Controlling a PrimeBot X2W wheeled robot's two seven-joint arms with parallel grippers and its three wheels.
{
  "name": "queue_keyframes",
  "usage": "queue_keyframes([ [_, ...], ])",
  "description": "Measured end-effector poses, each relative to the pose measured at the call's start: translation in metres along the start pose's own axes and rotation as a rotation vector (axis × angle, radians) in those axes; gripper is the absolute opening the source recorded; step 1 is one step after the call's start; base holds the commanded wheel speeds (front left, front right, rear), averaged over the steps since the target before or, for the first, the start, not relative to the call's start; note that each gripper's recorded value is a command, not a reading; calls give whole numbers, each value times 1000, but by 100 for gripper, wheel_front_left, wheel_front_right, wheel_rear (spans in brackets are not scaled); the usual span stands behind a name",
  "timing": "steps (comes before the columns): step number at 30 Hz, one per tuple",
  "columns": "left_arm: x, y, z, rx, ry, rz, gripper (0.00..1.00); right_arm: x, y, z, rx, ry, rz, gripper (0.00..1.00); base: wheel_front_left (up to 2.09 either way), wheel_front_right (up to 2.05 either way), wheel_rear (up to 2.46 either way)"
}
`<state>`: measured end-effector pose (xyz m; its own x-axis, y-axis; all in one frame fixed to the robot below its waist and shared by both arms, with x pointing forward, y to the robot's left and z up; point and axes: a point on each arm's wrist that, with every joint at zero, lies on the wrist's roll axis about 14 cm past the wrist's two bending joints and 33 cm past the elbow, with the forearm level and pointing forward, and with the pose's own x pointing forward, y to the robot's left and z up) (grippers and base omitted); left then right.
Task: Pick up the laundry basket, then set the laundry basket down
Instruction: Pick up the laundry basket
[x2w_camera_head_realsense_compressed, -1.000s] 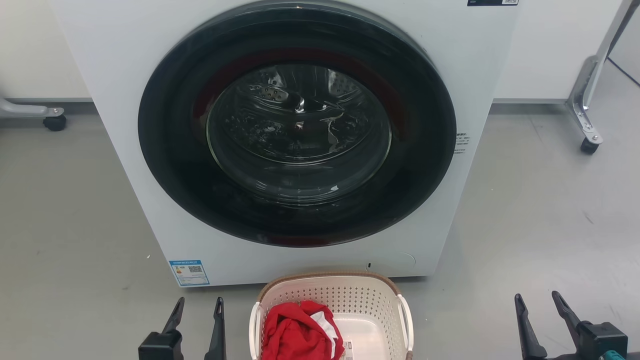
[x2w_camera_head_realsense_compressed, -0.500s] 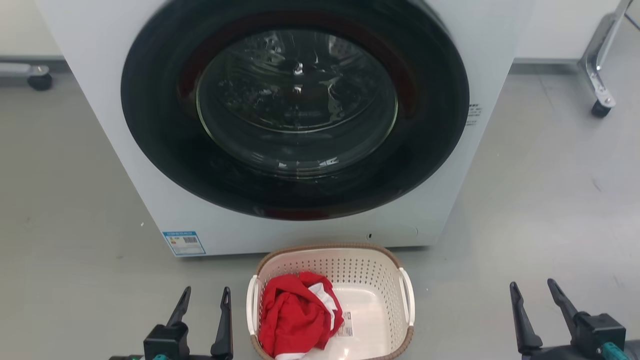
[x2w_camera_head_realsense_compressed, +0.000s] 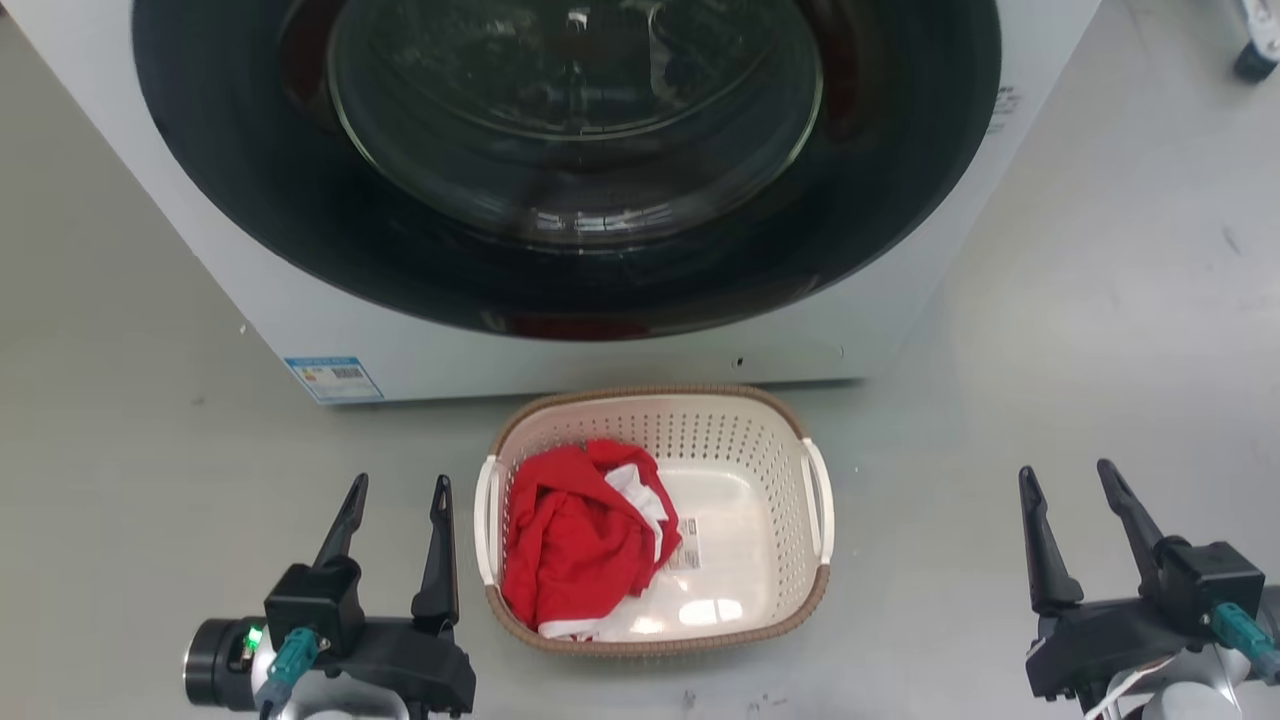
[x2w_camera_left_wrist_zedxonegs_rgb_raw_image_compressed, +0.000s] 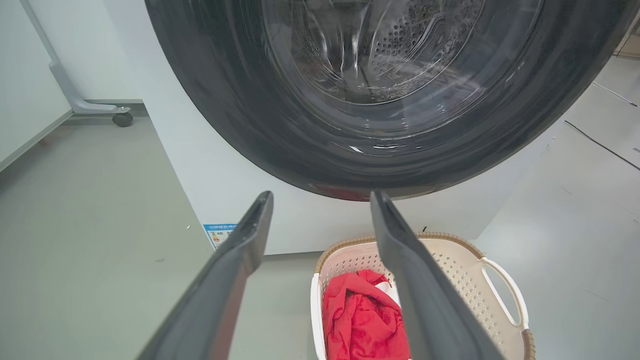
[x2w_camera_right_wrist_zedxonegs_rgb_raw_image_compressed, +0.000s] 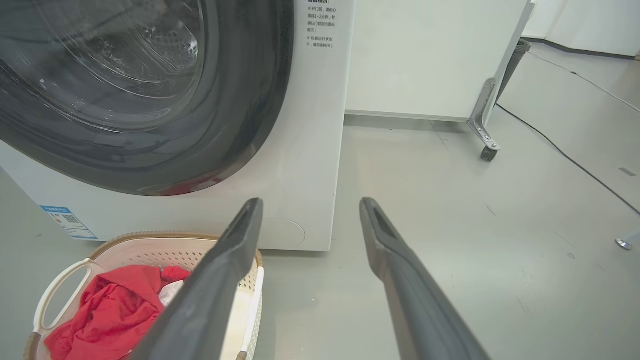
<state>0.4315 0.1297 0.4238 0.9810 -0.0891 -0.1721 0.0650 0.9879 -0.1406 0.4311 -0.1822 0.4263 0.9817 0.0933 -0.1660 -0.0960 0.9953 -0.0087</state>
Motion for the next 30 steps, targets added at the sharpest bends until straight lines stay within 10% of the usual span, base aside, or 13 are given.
queue_keyframes([
  [30,80,0,-115,-53,244,-25,100,71,18,-118,57,240,39,100,0,0,0],
])
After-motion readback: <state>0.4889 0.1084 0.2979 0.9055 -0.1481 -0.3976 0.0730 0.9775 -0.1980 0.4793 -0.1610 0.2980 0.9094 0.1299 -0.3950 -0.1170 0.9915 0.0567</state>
